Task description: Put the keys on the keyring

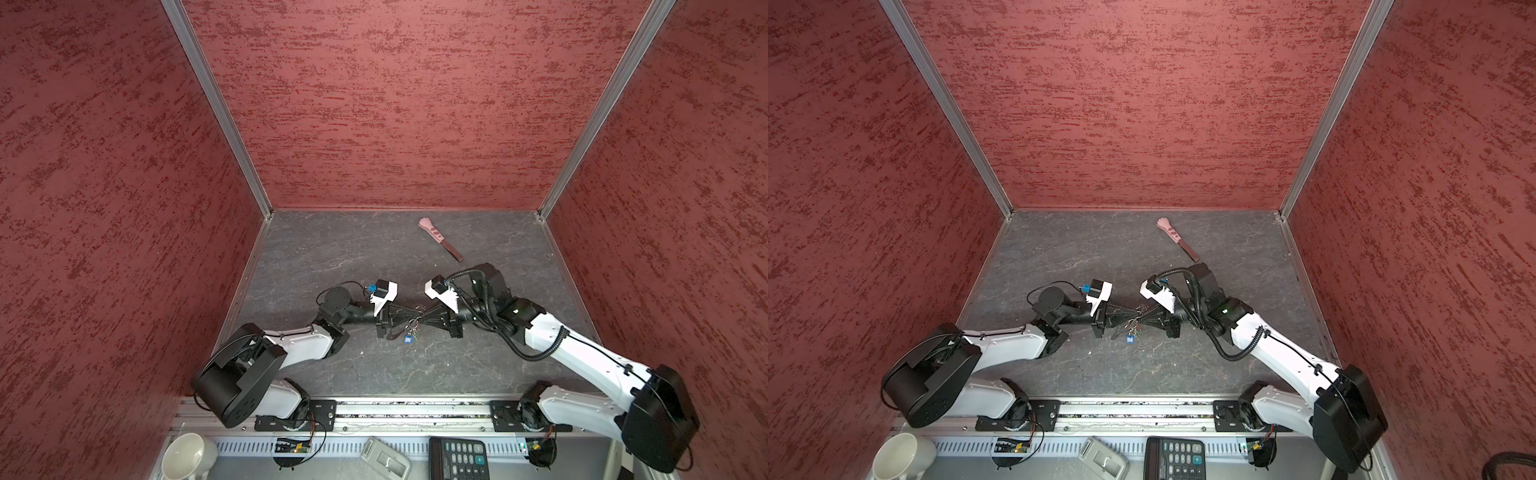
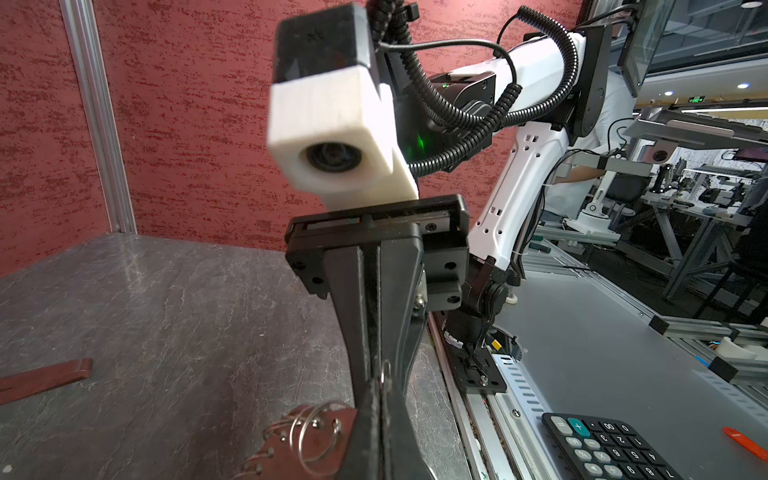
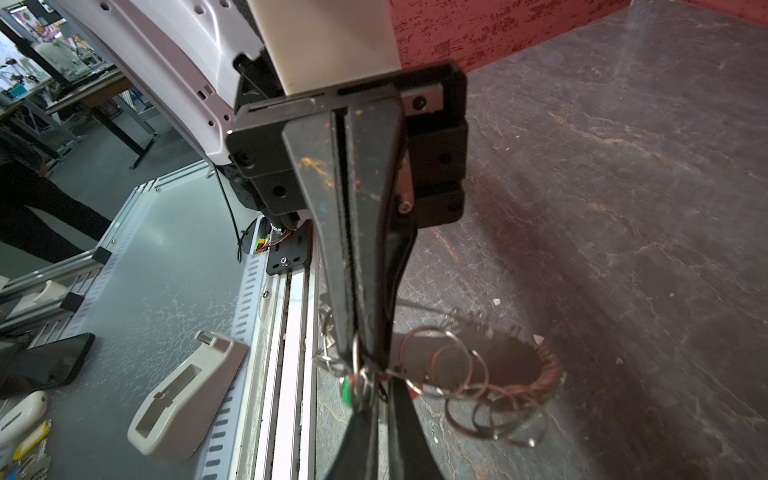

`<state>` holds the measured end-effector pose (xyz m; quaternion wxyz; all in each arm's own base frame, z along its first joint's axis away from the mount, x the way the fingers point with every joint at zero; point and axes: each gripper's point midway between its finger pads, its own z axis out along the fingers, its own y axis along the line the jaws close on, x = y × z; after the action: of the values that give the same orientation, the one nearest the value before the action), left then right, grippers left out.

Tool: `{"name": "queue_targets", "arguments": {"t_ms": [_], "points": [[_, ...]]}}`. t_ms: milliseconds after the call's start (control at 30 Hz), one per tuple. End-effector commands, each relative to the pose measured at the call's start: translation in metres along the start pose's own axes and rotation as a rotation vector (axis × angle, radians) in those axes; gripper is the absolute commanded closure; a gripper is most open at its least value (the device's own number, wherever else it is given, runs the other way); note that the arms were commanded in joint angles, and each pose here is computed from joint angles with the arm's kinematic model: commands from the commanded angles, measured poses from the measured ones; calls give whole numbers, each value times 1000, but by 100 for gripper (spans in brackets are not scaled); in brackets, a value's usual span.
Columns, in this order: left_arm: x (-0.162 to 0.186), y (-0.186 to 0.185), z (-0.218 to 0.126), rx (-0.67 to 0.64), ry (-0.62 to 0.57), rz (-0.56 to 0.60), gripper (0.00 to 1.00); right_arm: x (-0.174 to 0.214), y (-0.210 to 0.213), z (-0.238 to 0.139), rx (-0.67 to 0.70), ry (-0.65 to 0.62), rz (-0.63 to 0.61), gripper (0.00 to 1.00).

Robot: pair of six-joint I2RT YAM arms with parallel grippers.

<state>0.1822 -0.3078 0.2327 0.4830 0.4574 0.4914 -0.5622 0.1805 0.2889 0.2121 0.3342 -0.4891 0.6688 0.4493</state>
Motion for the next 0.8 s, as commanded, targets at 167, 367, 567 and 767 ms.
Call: {"name": "queue_targets", "arguments": {"t_ms": [167, 367, 567, 767], "points": [[-4, 1, 1, -38, 6, 59, 100, -24, -12, -19, 178, -52, -111, 80], [-5, 3, -3, -60, 5, 62, 100, -31, -5, -27, 188, -76, -155, 78], [-8, 1, -4, -57, -10, 64, 100, -36, 8, -24, 109, -130, -168, 78], [-11, -2, -4, -50, -25, 69, 100, -29, 10, -21, 83, -125, -145, 79]]}}
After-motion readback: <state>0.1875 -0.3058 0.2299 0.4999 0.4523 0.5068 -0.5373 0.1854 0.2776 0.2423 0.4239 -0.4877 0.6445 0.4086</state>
